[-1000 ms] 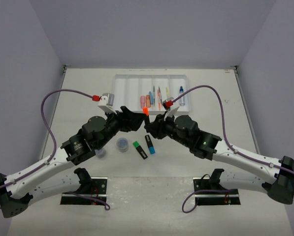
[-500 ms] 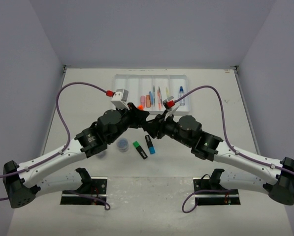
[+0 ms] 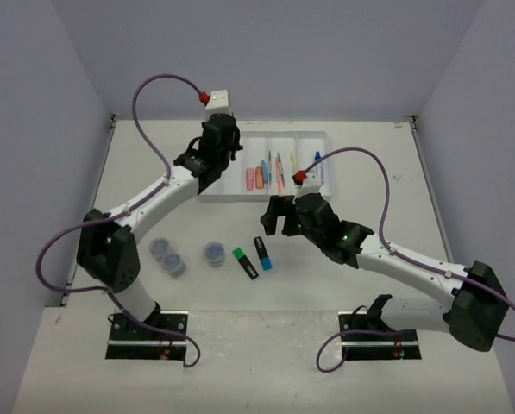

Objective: Sort the stationery into containers
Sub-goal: Place the pen in the storage box, then pick up the pen from the center of the board.

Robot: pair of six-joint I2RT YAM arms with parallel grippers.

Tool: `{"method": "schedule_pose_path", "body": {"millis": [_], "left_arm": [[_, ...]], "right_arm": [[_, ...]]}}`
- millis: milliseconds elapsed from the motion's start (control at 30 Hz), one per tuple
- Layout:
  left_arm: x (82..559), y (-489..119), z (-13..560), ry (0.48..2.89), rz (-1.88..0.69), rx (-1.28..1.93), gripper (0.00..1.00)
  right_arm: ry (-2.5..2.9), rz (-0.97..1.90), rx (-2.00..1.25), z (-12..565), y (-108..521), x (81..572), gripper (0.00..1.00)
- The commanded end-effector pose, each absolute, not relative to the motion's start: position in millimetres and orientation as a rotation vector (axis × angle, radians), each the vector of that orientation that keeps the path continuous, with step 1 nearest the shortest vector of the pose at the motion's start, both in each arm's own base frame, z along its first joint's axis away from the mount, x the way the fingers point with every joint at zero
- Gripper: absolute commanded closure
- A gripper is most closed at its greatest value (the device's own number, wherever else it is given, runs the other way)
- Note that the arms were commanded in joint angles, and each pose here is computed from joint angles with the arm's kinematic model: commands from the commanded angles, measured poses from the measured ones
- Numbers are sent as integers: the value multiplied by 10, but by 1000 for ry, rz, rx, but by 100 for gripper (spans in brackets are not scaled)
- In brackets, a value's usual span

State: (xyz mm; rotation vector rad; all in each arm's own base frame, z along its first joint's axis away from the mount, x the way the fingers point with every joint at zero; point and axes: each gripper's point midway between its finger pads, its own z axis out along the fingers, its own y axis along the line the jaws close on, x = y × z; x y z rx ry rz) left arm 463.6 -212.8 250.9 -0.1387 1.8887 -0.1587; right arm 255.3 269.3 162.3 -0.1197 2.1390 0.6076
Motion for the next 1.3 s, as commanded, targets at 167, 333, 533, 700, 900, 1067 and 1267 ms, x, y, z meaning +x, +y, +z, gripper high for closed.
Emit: {"method": "schedule_pose_path", "body": {"millis": [167, 333, 533, 700, 900, 1067, 1267], "left_arm": [[5663, -2325, 1565, 2051, -159, 84, 90], [5707, -2228, 1228, 2112, -102, 65, 82], [5643, -2161, 1276, 2133, -90, 52, 32], [5450, -2122, 1929, 2066, -137, 2, 10], [4730, -2001, 3048, 1900, -264, -77, 0], [4125, -1779, 3265, 1840, -356, -109, 0], [3620, -1664, 3114, 1838, -465, -138, 0]], "right_arm": [[2319, 439, -246, 1165, 2734, 2552, 1], [2361, 416, -279, 1014, 2772, 2536, 3], [2432, 343, -322, 835, 2841, 2593, 22], [2504, 289, -365, 632, 2907, 2575, 37], [2576, 274, -434, 459, 3031, 2475, 45], [2637, 244, -465, 274, 3049, 2316, 46], [2716, 216, -501, -7, 3029, 2057, 57]]}}
